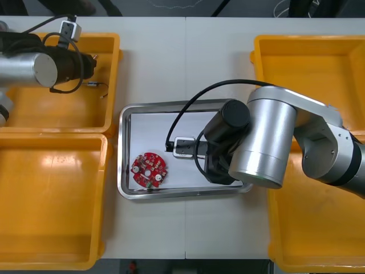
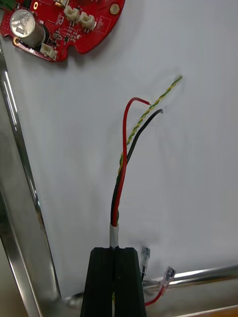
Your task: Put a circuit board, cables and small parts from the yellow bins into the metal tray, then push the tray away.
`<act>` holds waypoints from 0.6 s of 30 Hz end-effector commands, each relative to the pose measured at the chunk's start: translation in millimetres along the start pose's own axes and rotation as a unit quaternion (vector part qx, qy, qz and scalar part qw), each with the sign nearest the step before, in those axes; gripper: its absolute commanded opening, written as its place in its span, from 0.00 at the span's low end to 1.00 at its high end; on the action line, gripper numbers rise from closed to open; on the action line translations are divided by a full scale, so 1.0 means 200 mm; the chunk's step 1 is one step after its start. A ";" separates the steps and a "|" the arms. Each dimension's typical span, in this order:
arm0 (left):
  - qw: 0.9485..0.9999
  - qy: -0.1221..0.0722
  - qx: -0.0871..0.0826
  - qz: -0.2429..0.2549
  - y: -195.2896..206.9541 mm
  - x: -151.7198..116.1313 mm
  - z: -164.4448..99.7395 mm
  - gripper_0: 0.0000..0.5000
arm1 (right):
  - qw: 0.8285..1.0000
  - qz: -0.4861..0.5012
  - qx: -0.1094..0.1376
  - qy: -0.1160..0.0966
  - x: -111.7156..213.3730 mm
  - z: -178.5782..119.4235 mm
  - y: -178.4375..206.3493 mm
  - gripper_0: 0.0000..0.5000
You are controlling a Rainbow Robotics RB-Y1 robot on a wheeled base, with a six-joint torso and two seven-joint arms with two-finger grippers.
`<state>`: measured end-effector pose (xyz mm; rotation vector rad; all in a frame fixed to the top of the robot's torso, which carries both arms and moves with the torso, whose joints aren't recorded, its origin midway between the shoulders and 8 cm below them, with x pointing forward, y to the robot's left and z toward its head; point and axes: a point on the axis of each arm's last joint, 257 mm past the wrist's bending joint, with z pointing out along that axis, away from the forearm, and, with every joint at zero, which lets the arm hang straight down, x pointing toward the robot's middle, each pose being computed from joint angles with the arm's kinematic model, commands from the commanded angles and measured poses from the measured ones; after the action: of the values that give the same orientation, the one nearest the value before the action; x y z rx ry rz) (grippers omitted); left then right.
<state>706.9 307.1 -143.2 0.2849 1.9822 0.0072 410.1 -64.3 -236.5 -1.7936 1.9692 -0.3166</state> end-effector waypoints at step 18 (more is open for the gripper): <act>0.999 -0.031 0.006 0.037 -0.09 -0.14 0.06 1.00 | 0.999 -0.028 -0.015 -0.003 -0.03 0.16 0.04 0.00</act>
<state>714.1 303.1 -153.3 0.2393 1.9734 -0.0158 424.2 -72.9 -270.1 -1.8155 2.0060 -0.3167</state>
